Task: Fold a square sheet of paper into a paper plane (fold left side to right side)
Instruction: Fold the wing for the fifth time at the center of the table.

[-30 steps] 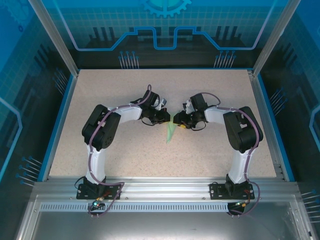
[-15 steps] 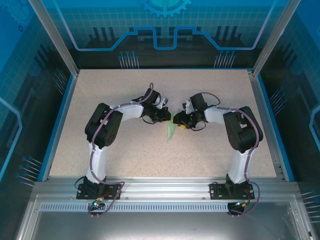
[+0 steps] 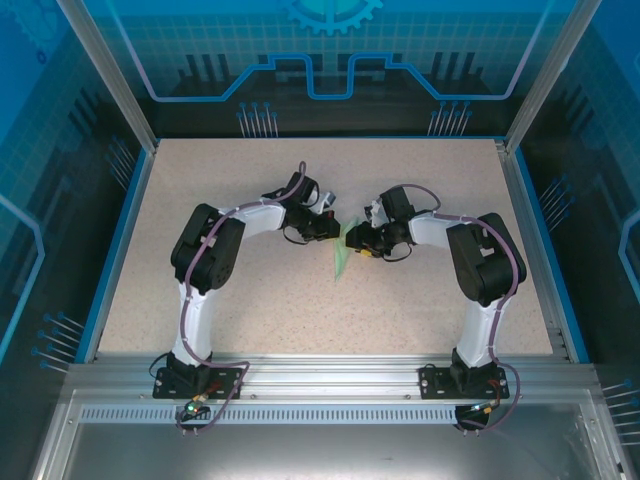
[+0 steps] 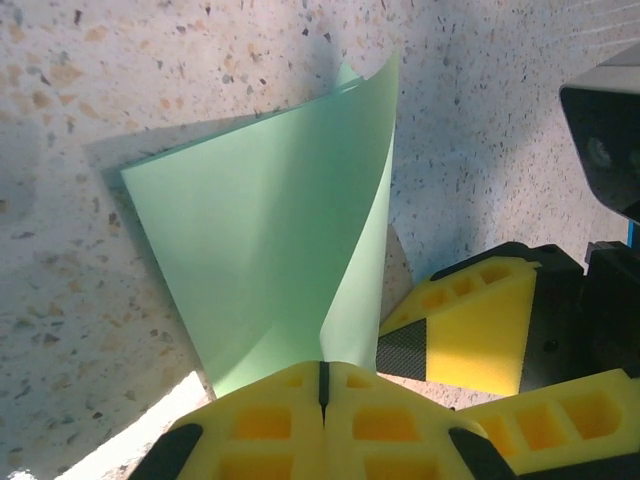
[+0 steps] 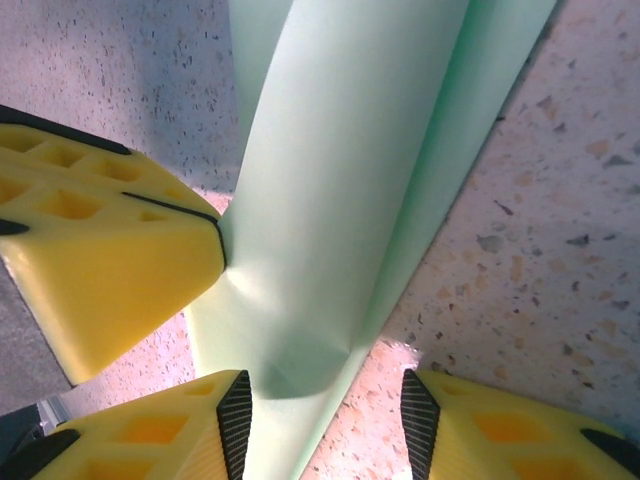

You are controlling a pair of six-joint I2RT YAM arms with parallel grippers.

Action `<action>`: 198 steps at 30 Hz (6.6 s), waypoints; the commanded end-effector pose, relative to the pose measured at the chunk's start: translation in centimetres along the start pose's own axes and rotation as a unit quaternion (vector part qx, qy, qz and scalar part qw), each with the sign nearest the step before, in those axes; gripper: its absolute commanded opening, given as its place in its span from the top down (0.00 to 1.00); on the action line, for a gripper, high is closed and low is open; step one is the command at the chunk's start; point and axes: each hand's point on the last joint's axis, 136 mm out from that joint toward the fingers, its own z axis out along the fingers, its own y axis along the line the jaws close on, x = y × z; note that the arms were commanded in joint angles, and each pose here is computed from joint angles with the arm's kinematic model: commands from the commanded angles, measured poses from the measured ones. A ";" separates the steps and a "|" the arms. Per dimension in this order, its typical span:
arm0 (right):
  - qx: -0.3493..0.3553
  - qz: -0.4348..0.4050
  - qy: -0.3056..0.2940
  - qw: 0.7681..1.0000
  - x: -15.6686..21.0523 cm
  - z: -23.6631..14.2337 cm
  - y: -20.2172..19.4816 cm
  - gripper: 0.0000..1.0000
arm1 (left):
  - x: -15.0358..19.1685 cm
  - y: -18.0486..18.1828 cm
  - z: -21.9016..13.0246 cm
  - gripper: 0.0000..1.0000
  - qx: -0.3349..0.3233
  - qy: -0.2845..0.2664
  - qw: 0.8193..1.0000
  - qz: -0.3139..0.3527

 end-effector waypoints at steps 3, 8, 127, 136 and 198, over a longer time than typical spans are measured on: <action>0.017 -0.004 0.004 1.000 0.9 -0.4 -0.2 0.53 | -0.1 0.7 0.1 0.94 0.007 0.013 1.000 0.003; -0.023 0.023 -0.033 0.999 -1.9 -2.0 0.6 0.42 | 0.0 0.9 0.0 0.94 0.008 0.015 1.000 0.000; 0.060 0.093 0.017 0.994 -6.9 2.3 1.3 0.01 | 3.4 0.6 2.2 0.96 0.017 0.049 0.999 0.013; -0.012 0.074 -0.040 0.996 -9.1 -0.6 3.9 0.00 | 3.7 0.5 2.5 0.96 0.016 0.052 0.998 0.012; 0.064 0.111 0.013 0.992 -5.5 -0.2 -2.0 0.31 | 2.1 -1.0 1.8 0.96 0.024 0.037 0.999 0.027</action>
